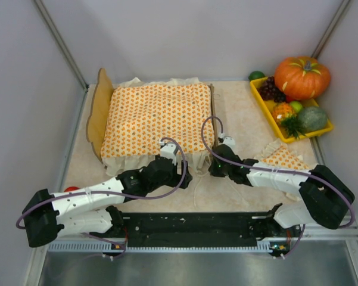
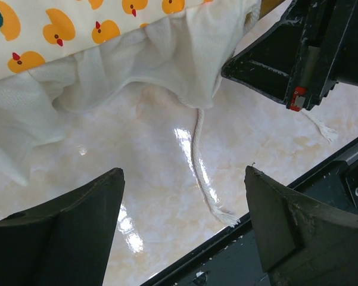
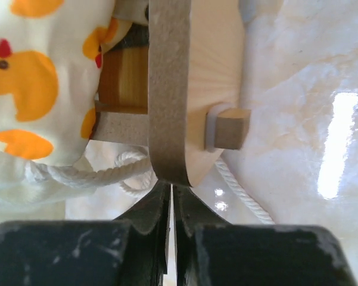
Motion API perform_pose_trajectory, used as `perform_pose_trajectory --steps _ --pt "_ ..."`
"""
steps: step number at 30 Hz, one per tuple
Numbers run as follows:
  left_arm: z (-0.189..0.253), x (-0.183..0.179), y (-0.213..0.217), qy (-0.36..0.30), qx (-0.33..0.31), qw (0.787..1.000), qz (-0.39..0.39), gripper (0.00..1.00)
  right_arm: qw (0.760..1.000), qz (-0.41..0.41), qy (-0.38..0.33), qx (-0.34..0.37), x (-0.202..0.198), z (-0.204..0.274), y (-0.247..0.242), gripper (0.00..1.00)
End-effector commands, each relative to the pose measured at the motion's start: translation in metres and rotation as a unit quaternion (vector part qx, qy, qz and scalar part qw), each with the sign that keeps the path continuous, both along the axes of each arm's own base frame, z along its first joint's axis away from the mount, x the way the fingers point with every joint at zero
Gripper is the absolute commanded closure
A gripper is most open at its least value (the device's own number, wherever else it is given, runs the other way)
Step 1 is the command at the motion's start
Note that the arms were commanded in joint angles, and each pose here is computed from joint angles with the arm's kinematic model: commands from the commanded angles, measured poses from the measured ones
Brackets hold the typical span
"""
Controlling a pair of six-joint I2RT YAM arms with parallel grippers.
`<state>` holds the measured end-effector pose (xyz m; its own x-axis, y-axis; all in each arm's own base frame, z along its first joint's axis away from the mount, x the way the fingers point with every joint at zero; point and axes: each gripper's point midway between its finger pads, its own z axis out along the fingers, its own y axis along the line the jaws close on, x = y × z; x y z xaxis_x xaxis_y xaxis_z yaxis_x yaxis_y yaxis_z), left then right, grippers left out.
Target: Set up the pet bed
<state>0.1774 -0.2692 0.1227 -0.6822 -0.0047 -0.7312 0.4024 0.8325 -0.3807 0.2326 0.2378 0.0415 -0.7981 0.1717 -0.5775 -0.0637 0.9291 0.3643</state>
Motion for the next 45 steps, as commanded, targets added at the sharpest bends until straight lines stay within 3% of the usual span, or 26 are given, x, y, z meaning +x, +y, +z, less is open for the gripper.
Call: perform_pose_trajectory --steps 1,7,18,29,33,36,37,42,45 --pt "0.002 0.002 -0.003 -0.007 -0.008 1.0 0.003 0.14 0.998 -0.007 -0.065 -0.006 0.013 0.032 -0.007 1.0" --pt "0.001 0.003 -0.01 -0.006 0.001 1.0 -0.011 0.15 0.994 -0.028 -0.072 -0.083 0.003 0.032 -0.05 1.0" --pt "0.001 -0.001 -0.017 -0.005 -0.002 0.999 -0.038 0.15 0.969 -0.082 -0.014 -0.232 -0.011 0.014 -0.114 1.0" --pt "0.001 -0.002 -0.023 -0.006 0.004 0.998 -0.055 0.15 0.952 -0.03 0.002 -0.304 0.011 0.001 -0.102 0.97" --pt "0.001 -0.002 -0.023 -0.007 0.005 0.998 -0.057 0.15 0.96 -0.028 0.009 -0.279 0.008 0.002 -0.095 0.82" --pt "0.002 0.0 -0.021 -0.009 0.006 0.999 -0.053 0.15 0.97 -0.037 0.001 -0.24 0.001 0.014 -0.095 0.65" --pt "0.002 -0.001 -0.021 -0.009 0.007 0.999 -0.053 0.14 0.974 -0.042 0.0 -0.223 -0.002 0.018 -0.094 0.54" --pt "0.003 0.0 -0.022 -0.013 0.006 0.998 -0.053 0.14 0.987 -0.054 -0.011 -0.153 -0.024 0.036 -0.1 0.53" --pt "0.005 0.001 -0.021 -0.015 0.006 0.998 -0.053 0.14 0.99 -0.073 0.021 -0.118 -0.045 0.03 -0.104 0.52"
